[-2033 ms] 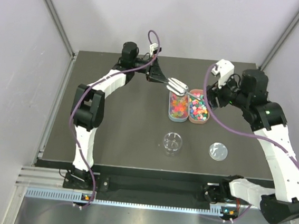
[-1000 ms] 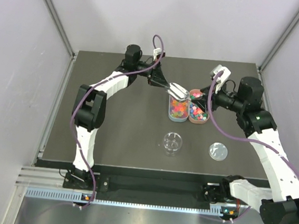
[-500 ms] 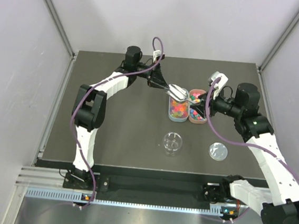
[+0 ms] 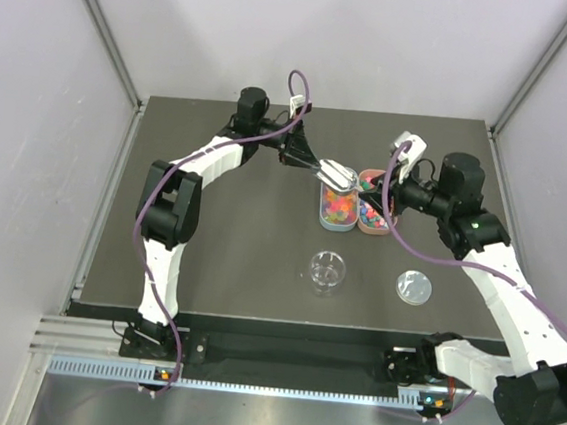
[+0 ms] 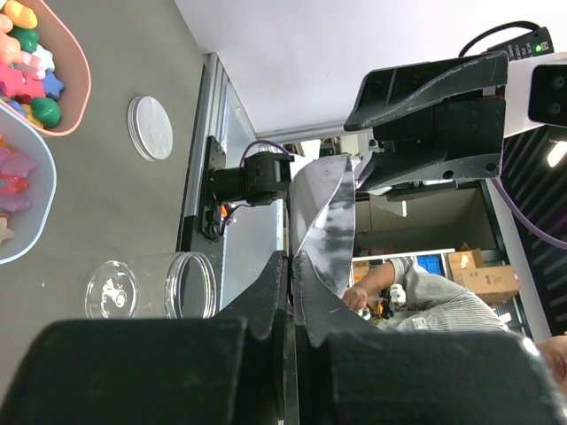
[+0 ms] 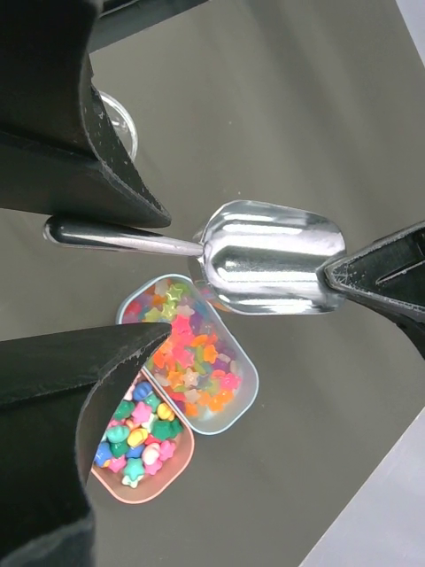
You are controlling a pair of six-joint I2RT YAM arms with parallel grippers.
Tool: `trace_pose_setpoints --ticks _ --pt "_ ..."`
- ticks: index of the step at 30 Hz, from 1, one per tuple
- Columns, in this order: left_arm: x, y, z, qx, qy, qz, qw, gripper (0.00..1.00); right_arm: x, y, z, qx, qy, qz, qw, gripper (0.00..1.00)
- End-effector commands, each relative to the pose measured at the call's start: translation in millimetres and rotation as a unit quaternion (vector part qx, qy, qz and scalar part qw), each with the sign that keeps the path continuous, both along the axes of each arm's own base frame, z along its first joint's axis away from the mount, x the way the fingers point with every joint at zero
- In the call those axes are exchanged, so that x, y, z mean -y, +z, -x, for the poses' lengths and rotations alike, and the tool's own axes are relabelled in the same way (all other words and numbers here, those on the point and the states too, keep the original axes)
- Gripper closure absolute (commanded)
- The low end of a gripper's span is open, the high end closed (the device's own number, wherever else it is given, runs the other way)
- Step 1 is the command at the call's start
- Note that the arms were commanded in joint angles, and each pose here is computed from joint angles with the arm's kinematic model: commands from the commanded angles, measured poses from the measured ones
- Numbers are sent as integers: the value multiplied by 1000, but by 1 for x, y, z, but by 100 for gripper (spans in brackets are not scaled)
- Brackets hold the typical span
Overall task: Pack the candies
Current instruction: Pick up the spatula from the center of the board.
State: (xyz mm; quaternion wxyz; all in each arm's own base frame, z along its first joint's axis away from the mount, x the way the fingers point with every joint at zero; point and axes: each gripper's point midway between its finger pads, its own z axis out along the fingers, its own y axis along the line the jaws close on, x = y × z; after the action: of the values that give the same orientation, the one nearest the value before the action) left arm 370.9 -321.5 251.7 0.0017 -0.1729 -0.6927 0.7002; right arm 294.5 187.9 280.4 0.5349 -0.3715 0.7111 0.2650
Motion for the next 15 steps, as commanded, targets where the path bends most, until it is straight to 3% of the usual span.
trace_pose_setpoints --ticks 1,15 --pt "-13 32 26 44 -55 25 997 100 -6 9 -4 25 3 -9 1000 53" --pt "-7 31 33 43 -66 25 997 100 -16 10 -6 29 14 -16 999 60"
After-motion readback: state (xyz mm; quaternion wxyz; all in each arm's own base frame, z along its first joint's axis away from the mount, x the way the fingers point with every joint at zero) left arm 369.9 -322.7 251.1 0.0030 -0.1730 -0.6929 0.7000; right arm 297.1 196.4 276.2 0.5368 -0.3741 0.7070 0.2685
